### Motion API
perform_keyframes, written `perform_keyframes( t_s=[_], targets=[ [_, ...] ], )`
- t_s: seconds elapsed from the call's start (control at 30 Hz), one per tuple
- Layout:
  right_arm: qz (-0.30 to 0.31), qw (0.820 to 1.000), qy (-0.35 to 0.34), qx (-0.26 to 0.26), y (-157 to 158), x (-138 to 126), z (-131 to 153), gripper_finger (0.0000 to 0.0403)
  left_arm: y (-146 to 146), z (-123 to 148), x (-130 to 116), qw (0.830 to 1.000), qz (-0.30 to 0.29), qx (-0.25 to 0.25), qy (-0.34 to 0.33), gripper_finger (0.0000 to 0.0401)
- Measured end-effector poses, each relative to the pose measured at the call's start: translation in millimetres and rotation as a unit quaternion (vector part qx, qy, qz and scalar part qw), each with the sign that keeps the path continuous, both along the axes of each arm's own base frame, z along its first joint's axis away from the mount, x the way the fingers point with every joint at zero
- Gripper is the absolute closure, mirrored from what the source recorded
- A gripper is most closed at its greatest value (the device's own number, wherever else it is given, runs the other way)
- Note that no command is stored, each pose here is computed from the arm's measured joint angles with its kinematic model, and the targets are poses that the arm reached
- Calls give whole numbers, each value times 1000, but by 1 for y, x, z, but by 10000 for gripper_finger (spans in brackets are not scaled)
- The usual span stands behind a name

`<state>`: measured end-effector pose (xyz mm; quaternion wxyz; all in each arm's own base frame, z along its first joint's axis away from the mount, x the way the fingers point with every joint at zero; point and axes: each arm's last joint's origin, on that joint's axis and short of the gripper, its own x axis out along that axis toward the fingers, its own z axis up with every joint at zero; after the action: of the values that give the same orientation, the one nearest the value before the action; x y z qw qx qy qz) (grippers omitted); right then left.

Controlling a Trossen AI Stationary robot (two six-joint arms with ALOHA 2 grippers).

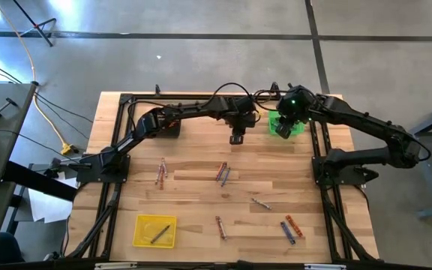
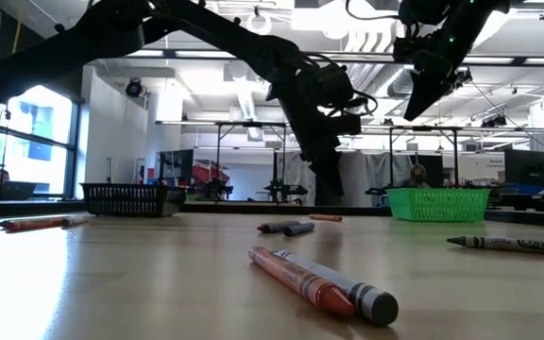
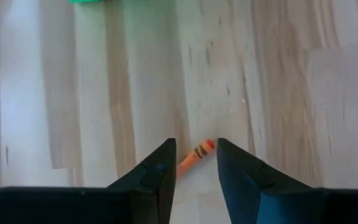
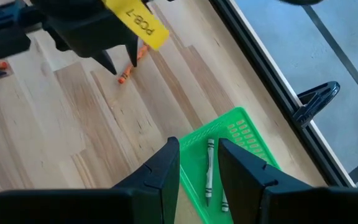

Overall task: Sort crayons
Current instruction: Put the orange crayon into the black bin

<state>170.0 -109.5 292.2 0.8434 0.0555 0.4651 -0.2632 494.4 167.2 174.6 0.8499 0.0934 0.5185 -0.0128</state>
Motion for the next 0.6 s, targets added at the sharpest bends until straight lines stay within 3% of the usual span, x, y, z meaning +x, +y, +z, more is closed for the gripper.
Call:
perform_keyframes(
  t_s=[0.27,0.37,0.6],
  targets=[
    [0,1000,10,6,1,-2,-1,300,-2,-2,-3,993,-96,52,33,300],
    [0,1000,11,7,1,-2,-2,300,1,-2,-4,991,-102,75,39,300],
    [0,1000,11,7,1,-2,-1,300,12,-1,-7,991,-117,67,27,300]
  ],
)
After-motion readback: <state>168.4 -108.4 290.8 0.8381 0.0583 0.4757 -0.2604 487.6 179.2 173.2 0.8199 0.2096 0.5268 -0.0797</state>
